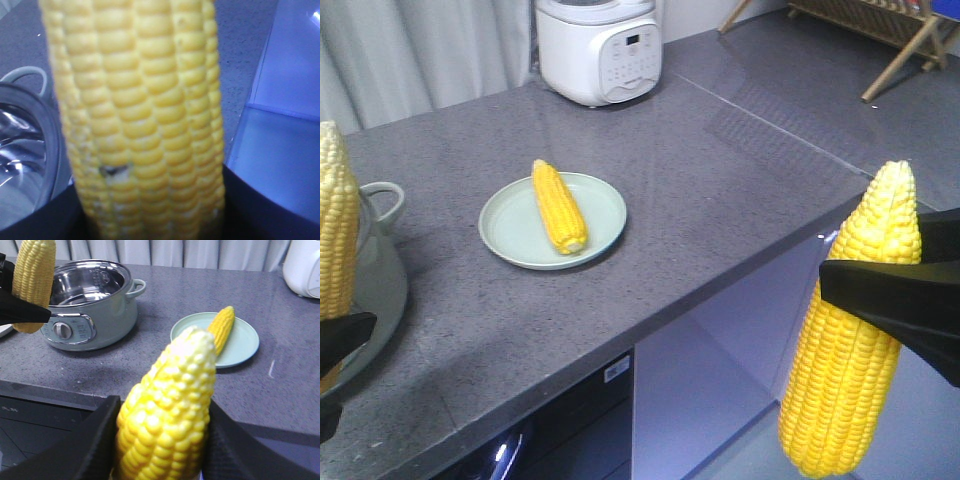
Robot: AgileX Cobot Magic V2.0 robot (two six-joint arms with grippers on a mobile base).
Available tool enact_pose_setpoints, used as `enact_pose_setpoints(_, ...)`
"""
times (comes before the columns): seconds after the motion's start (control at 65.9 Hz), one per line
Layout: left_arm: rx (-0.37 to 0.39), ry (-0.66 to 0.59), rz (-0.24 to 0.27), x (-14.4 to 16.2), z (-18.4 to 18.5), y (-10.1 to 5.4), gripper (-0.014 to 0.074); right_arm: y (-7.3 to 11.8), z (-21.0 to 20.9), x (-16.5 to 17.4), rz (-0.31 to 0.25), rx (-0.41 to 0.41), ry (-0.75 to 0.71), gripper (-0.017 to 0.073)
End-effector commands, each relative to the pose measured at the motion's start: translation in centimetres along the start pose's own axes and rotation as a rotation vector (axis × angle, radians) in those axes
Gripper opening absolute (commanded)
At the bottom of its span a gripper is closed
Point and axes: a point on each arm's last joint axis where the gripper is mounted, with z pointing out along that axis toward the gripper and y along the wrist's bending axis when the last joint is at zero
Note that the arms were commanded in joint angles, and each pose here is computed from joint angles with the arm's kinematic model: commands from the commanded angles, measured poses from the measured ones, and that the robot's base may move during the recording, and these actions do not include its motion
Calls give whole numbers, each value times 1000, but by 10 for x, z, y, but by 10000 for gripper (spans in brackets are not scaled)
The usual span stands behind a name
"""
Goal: Distribute corn equally
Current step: 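Turn the base away from the pot while holding both cobs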
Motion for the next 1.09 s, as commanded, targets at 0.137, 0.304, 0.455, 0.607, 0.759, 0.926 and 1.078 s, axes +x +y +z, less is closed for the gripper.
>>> enact_pose_setpoints(0.137, -4, -97, 0, -13, -7, 1, 317, 2, -5, -12, 3, 8, -78, 207)
enact_pose_setpoints(0.304, -4, -97, 0, -13, -7, 1, 317, 2, -5, -12, 3, 8, -78, 207)
enact_pose_setpoints(0.455, -4, -97, 0, -13, -7, 1, 317, 2, -5, -12, 3, 8, -78, 207)
enact_pose_setpoints(0.607, -4, -97, 0, -13, -7, 1, 317, 2, -5, -12, 3, 8, -78, 207)
enact_pose_setpoints(0.759, -4, -97, 0, -13, -7, 1, 317, 2, -5, -12, 3, 8, -78, 207)
enact_pose_setpoints(0.926, -4, -97, 0, -13, -7, 1, 317, 2, -5, -12, 3, 8, -78, 207)
enact_pose_setpoints(1.078, -4, -97, 0, -13, -7, 1, 317, 2, -5, -12, 3, 8, -78, 207)
